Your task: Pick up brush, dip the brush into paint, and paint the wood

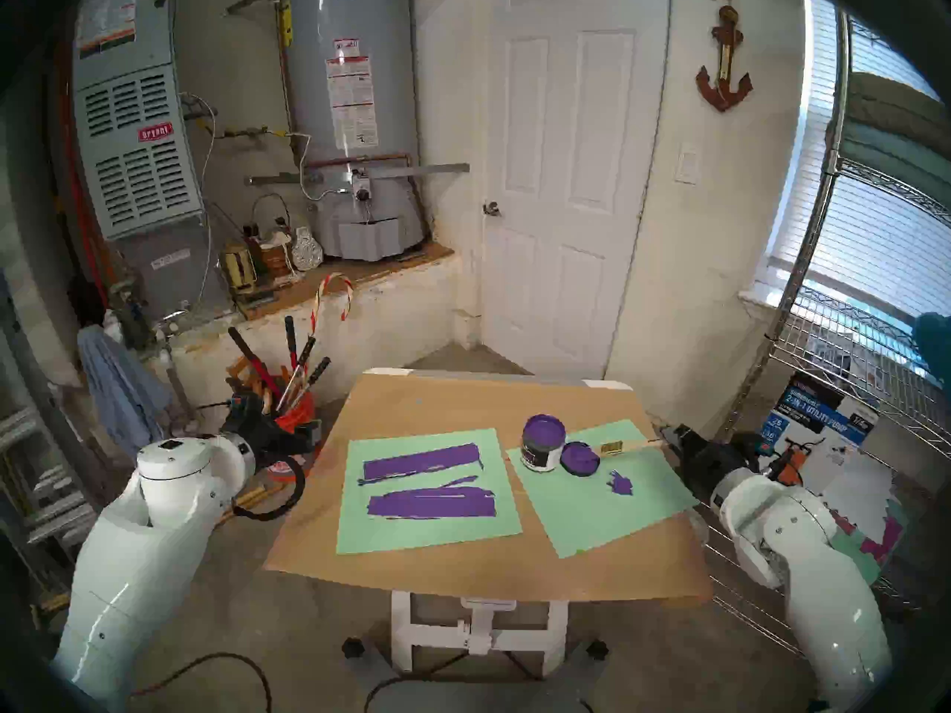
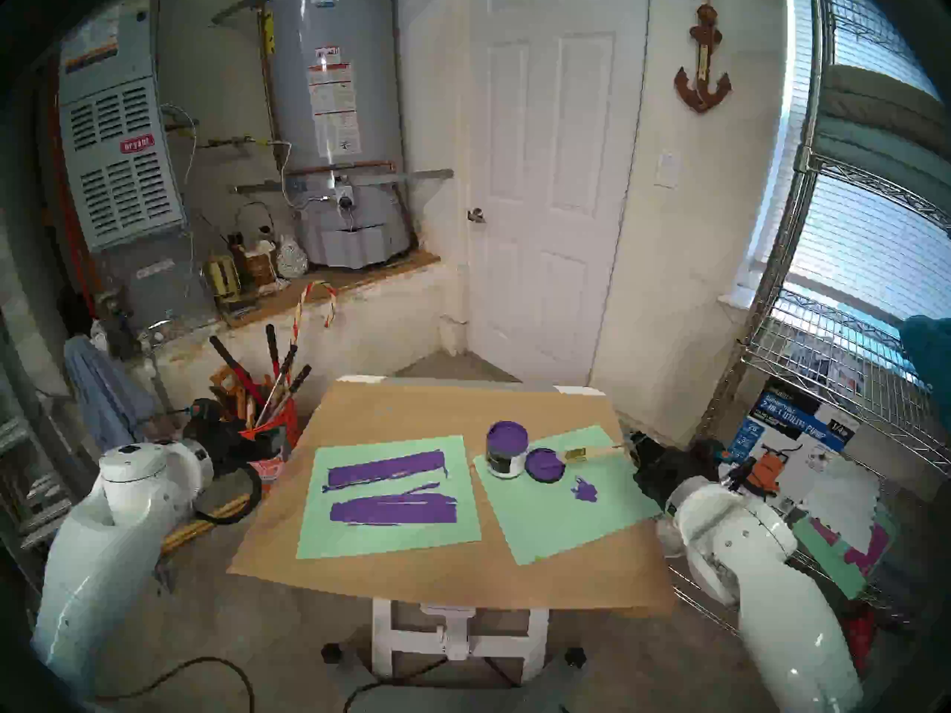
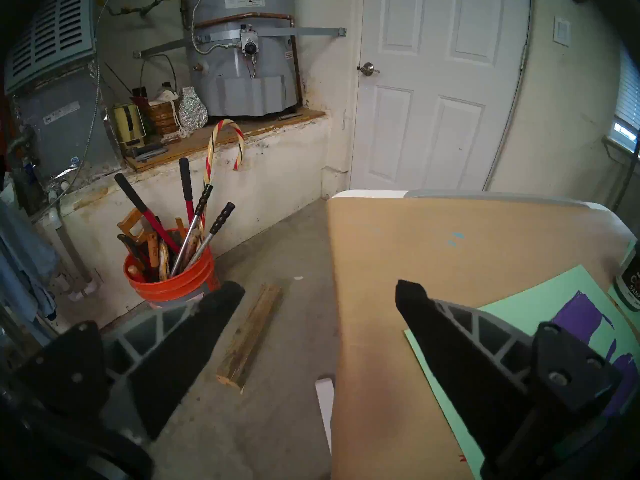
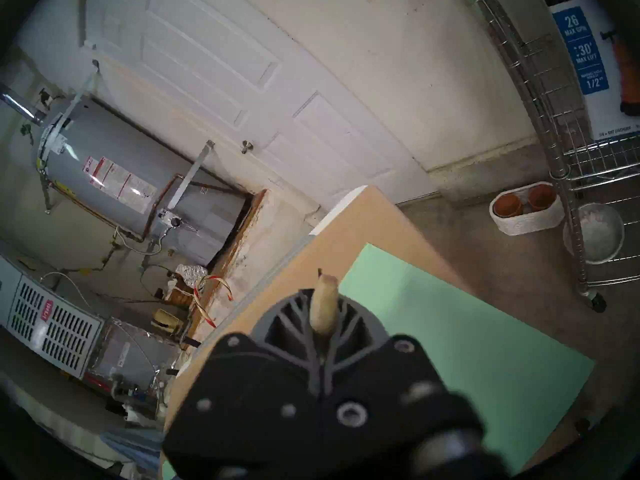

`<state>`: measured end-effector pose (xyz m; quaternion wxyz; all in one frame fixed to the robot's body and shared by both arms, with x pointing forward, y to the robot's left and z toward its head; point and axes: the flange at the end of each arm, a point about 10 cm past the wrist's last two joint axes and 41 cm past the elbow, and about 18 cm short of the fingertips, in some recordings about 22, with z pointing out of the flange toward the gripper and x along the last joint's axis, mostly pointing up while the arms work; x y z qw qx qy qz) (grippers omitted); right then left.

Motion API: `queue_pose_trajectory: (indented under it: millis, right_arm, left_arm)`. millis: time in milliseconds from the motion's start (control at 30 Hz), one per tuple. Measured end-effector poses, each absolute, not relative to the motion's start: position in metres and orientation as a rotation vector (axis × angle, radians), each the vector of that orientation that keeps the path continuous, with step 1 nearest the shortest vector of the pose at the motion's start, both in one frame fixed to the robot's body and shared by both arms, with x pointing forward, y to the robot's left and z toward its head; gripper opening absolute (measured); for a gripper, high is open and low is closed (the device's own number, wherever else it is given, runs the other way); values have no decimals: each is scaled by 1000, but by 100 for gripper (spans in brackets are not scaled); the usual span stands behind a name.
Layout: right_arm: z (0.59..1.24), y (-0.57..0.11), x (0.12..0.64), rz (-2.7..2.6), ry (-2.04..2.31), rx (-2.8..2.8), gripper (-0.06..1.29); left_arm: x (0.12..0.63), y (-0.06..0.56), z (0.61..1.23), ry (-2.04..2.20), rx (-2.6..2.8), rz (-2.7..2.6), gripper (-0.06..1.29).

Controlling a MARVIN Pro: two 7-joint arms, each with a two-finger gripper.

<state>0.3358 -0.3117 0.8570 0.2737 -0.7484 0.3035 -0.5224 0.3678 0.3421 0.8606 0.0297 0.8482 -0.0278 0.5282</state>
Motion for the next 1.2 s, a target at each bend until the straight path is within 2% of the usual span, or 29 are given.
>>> queue_pose_trajectory:
  millis: [1200]
  right_arm:
    - [842,-320,329,-1434,765,-2079,-3]
  left_arm:
    - [368,342,861,-86,2615,1629,126]
